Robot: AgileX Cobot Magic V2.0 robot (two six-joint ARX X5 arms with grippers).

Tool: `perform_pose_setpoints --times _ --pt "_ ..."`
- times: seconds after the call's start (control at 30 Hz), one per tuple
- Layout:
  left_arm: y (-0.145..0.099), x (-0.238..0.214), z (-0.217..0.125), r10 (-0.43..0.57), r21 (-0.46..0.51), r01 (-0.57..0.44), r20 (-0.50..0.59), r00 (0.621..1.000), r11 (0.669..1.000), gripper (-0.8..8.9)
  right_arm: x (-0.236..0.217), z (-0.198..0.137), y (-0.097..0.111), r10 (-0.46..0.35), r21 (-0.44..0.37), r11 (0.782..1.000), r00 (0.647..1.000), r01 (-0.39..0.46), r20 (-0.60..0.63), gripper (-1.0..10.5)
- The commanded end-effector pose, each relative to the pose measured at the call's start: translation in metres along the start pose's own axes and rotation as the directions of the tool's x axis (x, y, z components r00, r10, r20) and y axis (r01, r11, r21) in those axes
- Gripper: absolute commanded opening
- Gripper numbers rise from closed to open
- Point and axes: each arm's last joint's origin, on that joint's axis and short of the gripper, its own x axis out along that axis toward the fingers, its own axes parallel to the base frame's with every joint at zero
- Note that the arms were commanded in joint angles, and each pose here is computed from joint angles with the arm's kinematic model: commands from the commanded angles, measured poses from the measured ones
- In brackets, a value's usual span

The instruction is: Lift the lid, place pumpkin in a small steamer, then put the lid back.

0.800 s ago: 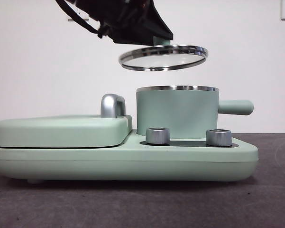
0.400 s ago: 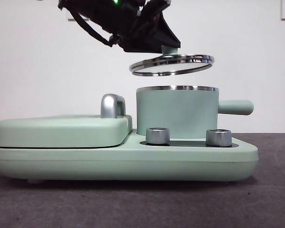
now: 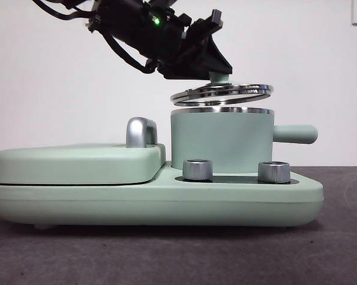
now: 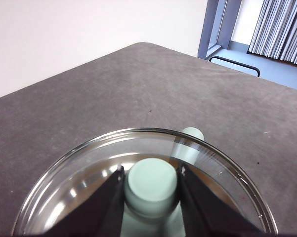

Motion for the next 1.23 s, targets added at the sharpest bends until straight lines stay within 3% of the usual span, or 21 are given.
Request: perform_pose_setpoints --times 0.03,0.27,1.23 --pt "-0.002 0.005 0.013 -0.007 0.029 0.006 0.059 0.998 1.000 0.13 -0.001 0.002 0.001 0.003 0.008 1.000 1.000 -0.003 0.010 3.8" --pt "-0.002 0.005 0.011 -0.007 0.064 0.004 0.049 0.999 0.998 0.13 -0.001 0.002 0.000 -0.007 0.009 1.000 1.000 0.007 0.012 3.8" --pt "0.001 0.017 -0.006 -0.008 0.056 0.008 -0.003 1.000 0.998 0.13 -0.001 0.002 0.000 -0.015 0.007 1.000 1.000 0.015 0.014 3.8"
